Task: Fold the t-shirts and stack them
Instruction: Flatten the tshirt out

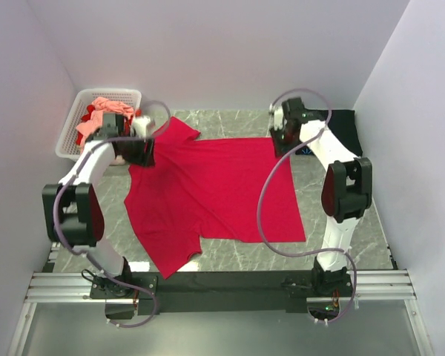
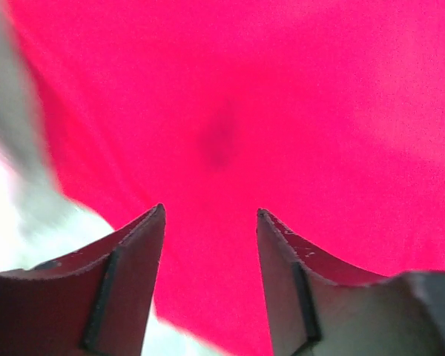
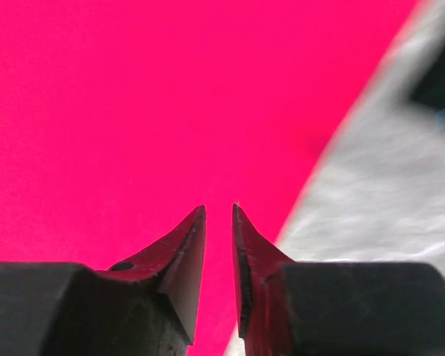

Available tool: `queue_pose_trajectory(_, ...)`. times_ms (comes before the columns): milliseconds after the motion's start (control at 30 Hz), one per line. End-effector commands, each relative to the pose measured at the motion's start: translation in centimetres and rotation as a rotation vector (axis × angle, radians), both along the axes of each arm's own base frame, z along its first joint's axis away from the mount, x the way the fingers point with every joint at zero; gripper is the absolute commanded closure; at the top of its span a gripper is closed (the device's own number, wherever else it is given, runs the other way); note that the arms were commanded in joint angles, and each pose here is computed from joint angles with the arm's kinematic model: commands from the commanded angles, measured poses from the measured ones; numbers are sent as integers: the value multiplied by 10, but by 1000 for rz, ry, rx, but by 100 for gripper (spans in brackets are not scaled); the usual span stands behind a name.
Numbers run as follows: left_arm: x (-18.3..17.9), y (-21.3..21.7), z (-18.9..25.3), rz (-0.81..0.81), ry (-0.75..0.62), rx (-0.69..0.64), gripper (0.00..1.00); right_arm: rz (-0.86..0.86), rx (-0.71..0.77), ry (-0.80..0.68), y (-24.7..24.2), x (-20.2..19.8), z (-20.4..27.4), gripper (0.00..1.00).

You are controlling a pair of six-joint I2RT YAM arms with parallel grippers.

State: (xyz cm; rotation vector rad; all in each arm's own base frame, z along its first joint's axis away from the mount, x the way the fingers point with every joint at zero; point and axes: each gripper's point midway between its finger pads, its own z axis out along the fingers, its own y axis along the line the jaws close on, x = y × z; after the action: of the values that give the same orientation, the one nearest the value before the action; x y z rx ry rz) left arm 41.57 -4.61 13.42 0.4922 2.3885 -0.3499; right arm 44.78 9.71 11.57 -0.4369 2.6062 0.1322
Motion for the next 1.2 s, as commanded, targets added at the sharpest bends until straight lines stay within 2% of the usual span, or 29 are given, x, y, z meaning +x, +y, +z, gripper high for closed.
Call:
queue_pose_trajectory(0,-78,-2,-44,-148,184,39,43,87,118,230,23,-76,-36,73)
queue_pose_trajectory(67,-113,3,-62,-186,243,74,44,105,116,263,25,-91,-47,75)
queue_pose_trajectory(167,-145,12,-81,-202,296,133,45,121,90,330,22,-116,-68,75)
queue_pose_trajectory(267,-166,21,-96,-209,328,184,46,125,30,368,13,-127,-86,77)
queue_pose_trajectory(400,-182,39,-118,-190,378,279,46,114,-97,425,-9,-132,-113,79)
queue_pose_trajectory(467,-184,53,-127,-161,383,339,46,101,-144,420,-17,-127,-119,79)
queue_pose_trajectory(567,-181,62,-132,-131,385,360,47,75,-205,394,-26,-116,-122,80)
queue_pose_trajectory(667,-176,66,-130,-128,389,356,47,67,-233,379,-30,-109,-118,80)
queue_pose_trajectory(767,-168,54,-107,-185,330,295,42,108,-169,347,-20,-109,-103,79)
queue_pose_trajectory(833,-173,34,-81,-278,267,205,37,166,-122,274,-13,-113,-79,73)
queue_pose_trajectory(933,-182,18,-48,-403,156,165,34,253,-79,167,-9,-129,-48,64)
queue_pose_trajectory(1100,-211,13,-50,-535,120,179,37,374,-130,88,-24,-167,-29,60)
queue_pose_trajectory(1167,-218,12,-57,-532,111,179,39,401,-168,71,-32,-178,-32,59)
